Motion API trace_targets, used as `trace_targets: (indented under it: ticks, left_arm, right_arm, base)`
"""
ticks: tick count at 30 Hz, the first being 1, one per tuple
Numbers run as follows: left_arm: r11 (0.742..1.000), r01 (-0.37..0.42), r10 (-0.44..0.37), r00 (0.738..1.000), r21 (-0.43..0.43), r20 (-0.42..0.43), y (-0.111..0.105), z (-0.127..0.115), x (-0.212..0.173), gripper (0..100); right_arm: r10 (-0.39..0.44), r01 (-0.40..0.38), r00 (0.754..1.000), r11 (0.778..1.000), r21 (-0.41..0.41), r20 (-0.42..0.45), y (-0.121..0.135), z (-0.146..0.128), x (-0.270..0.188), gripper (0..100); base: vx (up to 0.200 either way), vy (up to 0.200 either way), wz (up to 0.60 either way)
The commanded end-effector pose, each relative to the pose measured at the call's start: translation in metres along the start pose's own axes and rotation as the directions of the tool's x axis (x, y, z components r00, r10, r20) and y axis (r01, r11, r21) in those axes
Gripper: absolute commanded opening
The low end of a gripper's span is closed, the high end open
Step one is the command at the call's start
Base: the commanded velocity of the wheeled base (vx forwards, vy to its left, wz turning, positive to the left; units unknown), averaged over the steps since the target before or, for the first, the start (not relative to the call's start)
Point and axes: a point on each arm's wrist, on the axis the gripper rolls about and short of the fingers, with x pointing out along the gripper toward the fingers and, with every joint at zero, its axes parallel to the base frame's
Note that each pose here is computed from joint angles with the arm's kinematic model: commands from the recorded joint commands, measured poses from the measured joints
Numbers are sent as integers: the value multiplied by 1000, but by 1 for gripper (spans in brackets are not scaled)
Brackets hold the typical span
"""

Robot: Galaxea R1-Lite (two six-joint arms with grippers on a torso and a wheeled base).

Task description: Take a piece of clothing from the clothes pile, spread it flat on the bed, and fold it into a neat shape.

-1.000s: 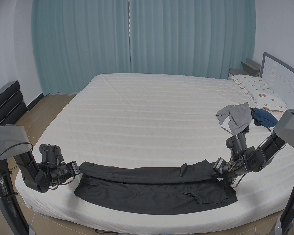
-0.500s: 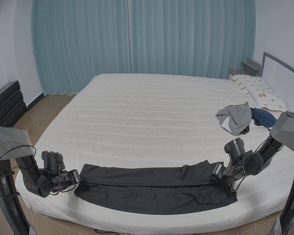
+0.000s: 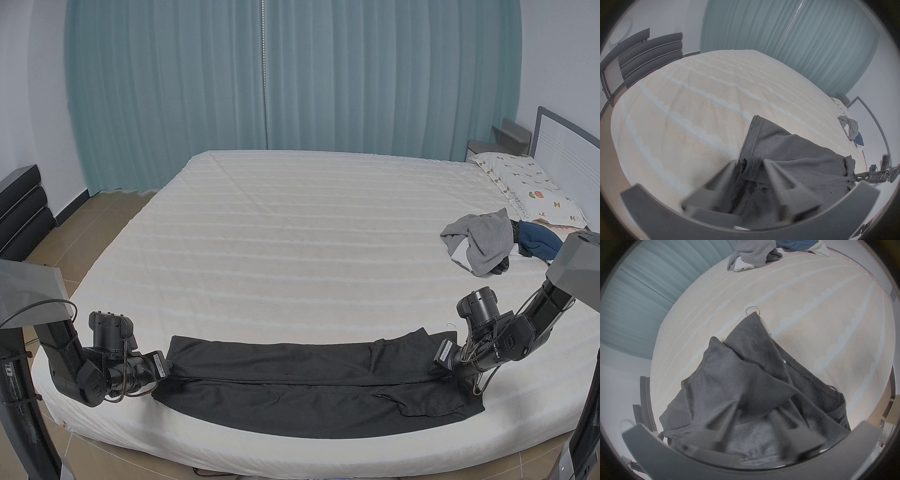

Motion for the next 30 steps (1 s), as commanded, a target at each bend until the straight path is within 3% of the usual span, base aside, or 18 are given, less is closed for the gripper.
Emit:
trace_targets:
  ticks: [1,9,10,15,18,23,30]
  left_arm:
    - [1000,4,-4,1000,0,6,-1,1,-1,100]
    - [1000,19,-18,998,-14,62,-3,12,-13,100]
    - [999,24,-22,996,-24,92,-2,20,-14,100]
    - [994,65,-49,985,-91,166,-10,45,-9,100]
    - [985,76,-55,989,-154,137,-15,58,-2,100]
    - [957,147,-137,989,-250,57,-24,75,10,100]
    - [953,101,-94,995,-285,37,-19,76,54,100]
  right_arm:
    - [18,-18,1000,1000,0,14,2,2,-4,100]
    - [90,-94,992,995,38,93,3,24,-33,100]
    - [125,-130,986,991,43,108,2,31,-44,100]
    - [152,-157,979,987,29,137,-1,46,-50,100]
    - [160,-165,980,986,33,120,-3,47,-45,100]
    - [201,-206,975,977,47,96,-10,51,-34,100]
    - [250,-263,957,962,77,149,-25,70,-20,100]
  base:
    - [0,0,0]
    - [0,0,0]
    - [0,0,0]
    - [0,0,0]
    - [0,0,0]
    - [0,0,0]
    - [0,0,0]
